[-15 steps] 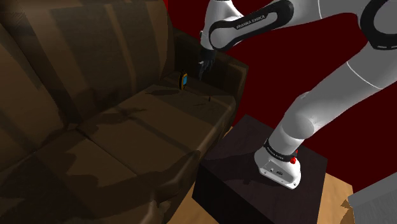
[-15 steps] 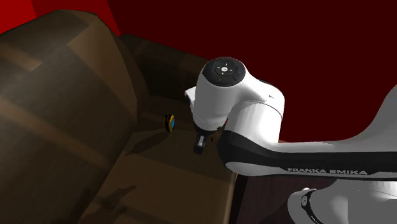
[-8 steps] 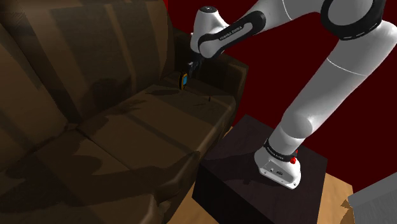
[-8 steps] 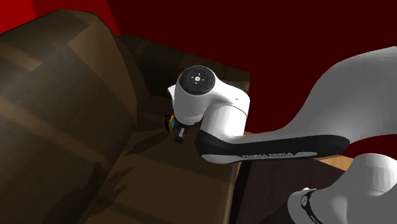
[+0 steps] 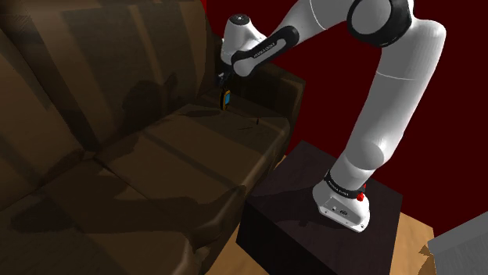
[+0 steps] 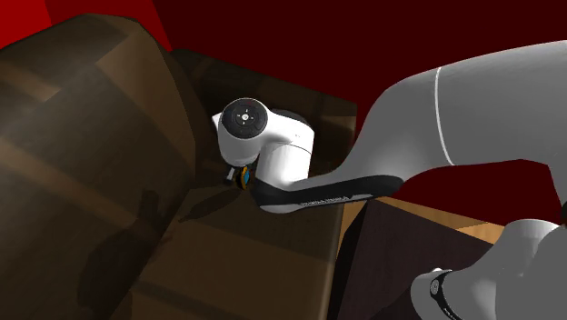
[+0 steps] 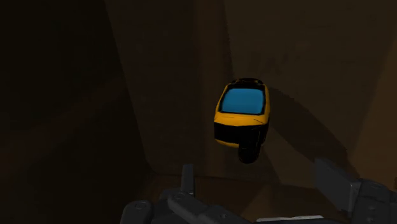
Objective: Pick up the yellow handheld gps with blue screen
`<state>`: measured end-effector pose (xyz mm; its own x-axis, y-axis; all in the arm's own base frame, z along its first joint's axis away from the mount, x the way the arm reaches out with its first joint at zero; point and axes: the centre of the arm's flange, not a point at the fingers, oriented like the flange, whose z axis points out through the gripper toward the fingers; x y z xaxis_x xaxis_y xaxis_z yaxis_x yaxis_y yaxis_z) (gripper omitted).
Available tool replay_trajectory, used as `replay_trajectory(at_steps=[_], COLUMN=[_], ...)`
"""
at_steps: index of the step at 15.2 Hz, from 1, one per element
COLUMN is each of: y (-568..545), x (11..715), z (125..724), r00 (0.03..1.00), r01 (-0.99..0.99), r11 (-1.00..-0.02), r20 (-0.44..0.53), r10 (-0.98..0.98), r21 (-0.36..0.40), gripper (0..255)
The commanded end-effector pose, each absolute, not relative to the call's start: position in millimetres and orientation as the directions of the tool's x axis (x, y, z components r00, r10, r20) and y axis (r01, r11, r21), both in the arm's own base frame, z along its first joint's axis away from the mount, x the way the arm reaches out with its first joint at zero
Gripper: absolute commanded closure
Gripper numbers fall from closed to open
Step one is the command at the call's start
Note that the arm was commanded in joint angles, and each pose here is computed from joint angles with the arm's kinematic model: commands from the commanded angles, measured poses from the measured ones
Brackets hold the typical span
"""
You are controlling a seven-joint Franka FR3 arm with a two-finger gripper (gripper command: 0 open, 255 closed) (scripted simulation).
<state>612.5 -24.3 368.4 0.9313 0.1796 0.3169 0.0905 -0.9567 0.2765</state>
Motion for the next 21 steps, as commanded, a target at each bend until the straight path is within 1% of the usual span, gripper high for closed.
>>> replay_trajectory(at_steps=[1, 10, 11, 21], y=[-28.3, -28.3, -27.9, -28.3], x=[629.9, 629.9, 629.2, 629.9], z=[362.3, 322.3, 322.2, 327.5], r00=[0.922, 0.922, 0.922, 0.922], r01=[0.085, 0.085, 0.085, 0.085], r11=[-0.951, -0.951, -0.951, -0.951], r20=[0.338, 0.338, 0.338, 0.338], r10=[0.187, 0.187, 0.187, 0.187], r21=[0.296, 0.296, 0.296, 0.296], gripper=[0, 0, 255, 255])
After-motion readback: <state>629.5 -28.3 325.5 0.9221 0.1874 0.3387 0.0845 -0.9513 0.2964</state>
